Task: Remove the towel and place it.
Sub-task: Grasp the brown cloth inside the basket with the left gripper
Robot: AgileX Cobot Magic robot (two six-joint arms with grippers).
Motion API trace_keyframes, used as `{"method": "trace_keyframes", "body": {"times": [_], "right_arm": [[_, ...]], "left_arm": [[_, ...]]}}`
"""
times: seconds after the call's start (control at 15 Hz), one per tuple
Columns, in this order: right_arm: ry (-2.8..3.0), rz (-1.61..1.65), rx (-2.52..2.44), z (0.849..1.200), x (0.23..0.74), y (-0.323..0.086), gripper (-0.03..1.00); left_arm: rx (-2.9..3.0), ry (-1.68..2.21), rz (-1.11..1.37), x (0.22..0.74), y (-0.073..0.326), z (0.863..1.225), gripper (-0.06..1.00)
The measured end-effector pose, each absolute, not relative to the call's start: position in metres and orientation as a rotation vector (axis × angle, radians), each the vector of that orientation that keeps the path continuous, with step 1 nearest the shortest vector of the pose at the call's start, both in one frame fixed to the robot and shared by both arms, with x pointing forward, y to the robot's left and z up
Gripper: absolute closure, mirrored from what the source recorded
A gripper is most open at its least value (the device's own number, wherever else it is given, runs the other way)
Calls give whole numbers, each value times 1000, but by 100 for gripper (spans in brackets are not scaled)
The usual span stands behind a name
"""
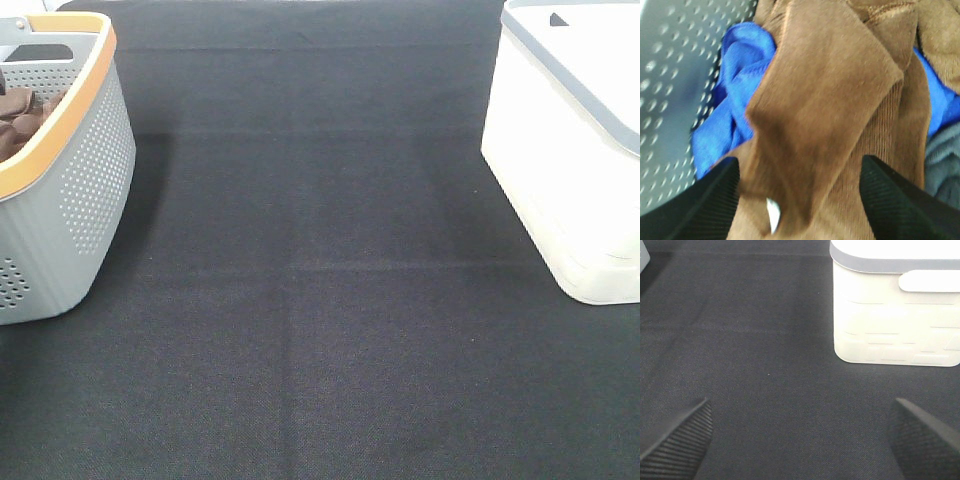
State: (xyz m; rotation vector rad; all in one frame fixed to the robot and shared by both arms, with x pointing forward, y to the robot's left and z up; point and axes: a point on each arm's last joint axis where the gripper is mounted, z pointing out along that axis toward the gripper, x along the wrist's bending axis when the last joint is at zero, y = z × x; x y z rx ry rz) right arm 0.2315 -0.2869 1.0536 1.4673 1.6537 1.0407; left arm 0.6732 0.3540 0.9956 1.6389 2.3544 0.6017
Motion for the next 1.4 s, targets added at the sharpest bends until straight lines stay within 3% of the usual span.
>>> {"method": "trace_keyframes", "body": {"times": [0.33,0.4,0.67,0.73,0.93,1.2,1.4], "right_arm": [[1654,1041,1467,1054,231,-287,8],[1654,1041,1467,1054,231,-287,8],[1654,1042,1467,1054,231,-287,8],[1654,1042,1467,1054,231,-287,8],[1654,1042,1467,1054,231,-287,8],[1654,1042,1467,1054,231,-287,8],[1654,1042,1467,1054,231,-287,8]], "left_arm": [[1640,2339,587,685,354,985,39],[1656,2334,578,686,353,982,46],[1703,2304,572,686,352,982,91],[1714,2297,575,686,352,982,94],[1719,2288,578,685,352,985,94],[1662,2252,610,676,350,1019,94],[1555,2171,659,654,346,1078,94]]}}
